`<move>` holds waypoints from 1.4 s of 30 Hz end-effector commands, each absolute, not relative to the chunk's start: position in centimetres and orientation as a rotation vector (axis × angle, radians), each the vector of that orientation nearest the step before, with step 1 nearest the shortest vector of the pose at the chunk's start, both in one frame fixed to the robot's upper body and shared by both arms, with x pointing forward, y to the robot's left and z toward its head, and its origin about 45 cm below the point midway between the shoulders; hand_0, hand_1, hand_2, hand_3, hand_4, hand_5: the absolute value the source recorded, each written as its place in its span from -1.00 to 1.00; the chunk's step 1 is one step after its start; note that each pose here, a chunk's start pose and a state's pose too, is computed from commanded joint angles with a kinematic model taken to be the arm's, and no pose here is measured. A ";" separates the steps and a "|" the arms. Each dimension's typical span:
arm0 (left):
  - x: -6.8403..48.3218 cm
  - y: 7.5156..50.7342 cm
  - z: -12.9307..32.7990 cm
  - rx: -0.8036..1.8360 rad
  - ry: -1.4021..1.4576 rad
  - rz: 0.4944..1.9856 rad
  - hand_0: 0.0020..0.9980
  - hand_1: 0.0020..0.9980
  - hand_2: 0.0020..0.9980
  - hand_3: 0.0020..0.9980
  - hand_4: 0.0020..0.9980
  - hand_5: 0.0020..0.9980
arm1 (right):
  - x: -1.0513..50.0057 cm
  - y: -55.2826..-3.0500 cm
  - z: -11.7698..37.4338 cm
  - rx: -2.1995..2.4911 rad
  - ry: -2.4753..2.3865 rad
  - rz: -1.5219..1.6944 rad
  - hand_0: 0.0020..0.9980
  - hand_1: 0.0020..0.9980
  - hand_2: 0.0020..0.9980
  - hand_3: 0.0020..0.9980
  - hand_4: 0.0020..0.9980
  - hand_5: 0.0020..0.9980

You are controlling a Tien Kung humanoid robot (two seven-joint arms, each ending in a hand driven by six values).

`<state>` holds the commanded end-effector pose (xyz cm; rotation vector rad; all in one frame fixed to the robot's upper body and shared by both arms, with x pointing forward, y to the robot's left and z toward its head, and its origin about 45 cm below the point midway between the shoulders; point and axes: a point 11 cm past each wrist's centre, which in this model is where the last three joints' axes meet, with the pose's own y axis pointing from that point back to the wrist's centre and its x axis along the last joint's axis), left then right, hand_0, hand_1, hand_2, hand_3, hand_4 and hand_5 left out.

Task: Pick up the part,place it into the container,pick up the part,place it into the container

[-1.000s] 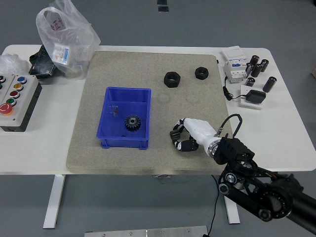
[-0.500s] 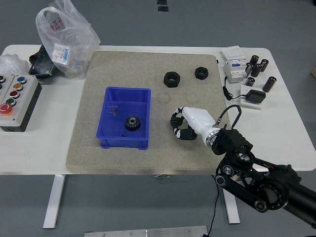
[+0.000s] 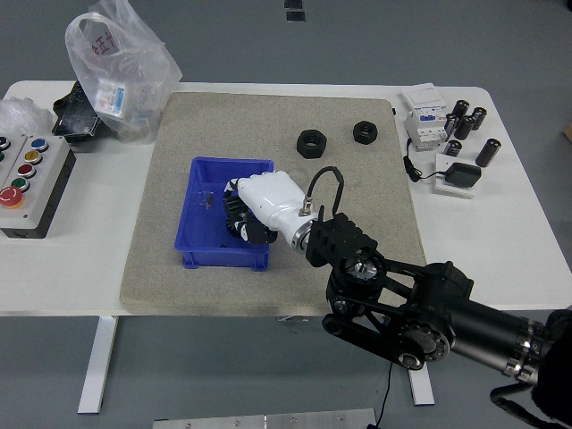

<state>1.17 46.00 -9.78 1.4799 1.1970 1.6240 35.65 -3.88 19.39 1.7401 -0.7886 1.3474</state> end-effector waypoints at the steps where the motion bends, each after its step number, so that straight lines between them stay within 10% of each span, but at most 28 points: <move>1: 1.2 46.0 -9.8 1.480 1.195 1.624 0.21 0.26 0.22 0.29 0.27 -0.46 | 35.6 -3.8 19.4 1.716 -0.780 1.364 -0.61 -0.13 0.93 1.00 0.37 -0.58; 22: 1.3 46.0 -9.8 1.474 1.185 1.632 0.21 0.26 0.22 0.29 0.27 -0.45 | 37.5 -11.6 21.1 1.941 -1.364 1.006 -0.67 -0.30 0.78 0.97 0.53 -0.46; 23: 1.2 46.0 -9.8 1.474 1.188 1.631 0.21 0.26 0.22 0.29 0.26 -0.45 | 37.6 -12.6 20.8 1.961 -1.409 0.955 -0.50 -0.13 0.51 0.60 0.50 -0.44; 27: 0.8 45.8 -9.9 1.477 1.198 1.626 0.21 0.26 0.22 0.29 0.26 -0.45 | 37.4 -16.4 19.6 2.040 -1.542 0.756 -0.50 -0.13 0.51 0.60 0.50 -0.44; 28: 0.8 45.8 -9.9 1.478 1.198 1.624 0.21 0.26 0.22 0.29 0.26 -0.46 | 37.3 -17.4 19.3 2.065 -1.585 0.697 -0.11 0.24 0.47 0.54 0.53 -0.37; 34: 1.4 46.0 -9.8 1.471 1.179 1.625 0.21 0.26 0.22 0.29 0.26 -0.46 | 36.1 -21.6 18.8 2.147 -1.789 0.503 -0.11 0.24 0.47 0.54 0.53 -0.37; 35: 1.5 46.1 -9.8 1.470 1.173 1.626 0.21 0.26 0.22 0.29 0.26 -0.46 | 35.8 -22.3 18.8 2.156 -1.830 0.475 0.30 0.35 0.48 0.50 0.52 -0.40; 42: 1.9 46.5 -9.6 1.471 1.142 1.619 0.21 0.26 0.22 0.29 0.25 -0.47 | 34.4 -26.1 17.5 2.148 -1.992 0.321 0.35 0.38 0.48 0.47 0.52 -0.43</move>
